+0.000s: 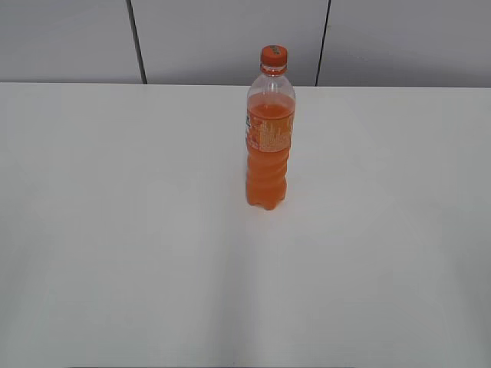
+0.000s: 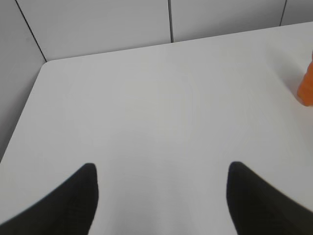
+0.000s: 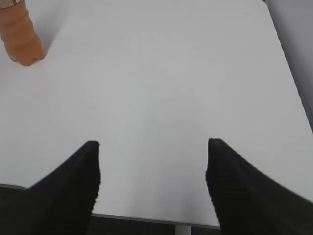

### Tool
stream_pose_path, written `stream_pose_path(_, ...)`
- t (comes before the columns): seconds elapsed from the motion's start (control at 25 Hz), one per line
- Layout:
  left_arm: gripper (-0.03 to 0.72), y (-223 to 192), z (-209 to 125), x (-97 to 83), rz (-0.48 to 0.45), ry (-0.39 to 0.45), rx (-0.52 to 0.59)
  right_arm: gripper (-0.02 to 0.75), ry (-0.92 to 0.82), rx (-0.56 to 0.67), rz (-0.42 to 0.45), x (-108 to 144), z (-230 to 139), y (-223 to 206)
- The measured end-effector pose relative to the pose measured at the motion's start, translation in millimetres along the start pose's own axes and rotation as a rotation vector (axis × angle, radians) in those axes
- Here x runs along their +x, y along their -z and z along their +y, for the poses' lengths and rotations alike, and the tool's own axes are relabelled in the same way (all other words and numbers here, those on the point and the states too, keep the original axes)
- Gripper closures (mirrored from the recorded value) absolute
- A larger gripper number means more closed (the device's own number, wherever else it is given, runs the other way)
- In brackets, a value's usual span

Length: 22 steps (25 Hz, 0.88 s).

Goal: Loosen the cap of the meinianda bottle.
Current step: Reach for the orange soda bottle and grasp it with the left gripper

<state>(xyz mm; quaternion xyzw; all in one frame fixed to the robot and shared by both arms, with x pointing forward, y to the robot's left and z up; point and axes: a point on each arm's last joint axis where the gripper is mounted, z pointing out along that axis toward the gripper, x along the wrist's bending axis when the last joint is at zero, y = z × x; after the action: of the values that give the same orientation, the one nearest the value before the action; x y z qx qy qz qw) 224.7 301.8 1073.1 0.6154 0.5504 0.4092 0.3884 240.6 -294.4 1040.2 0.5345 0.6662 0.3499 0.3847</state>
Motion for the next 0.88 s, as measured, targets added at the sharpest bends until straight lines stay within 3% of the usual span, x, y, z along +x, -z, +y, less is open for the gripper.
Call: stream_pose_path(0.88,0.189,0.0,0.0,0.0,0.0,0.0,0.0,0.227,0.0,0.0,0.0,0.0,0.0,0.0)
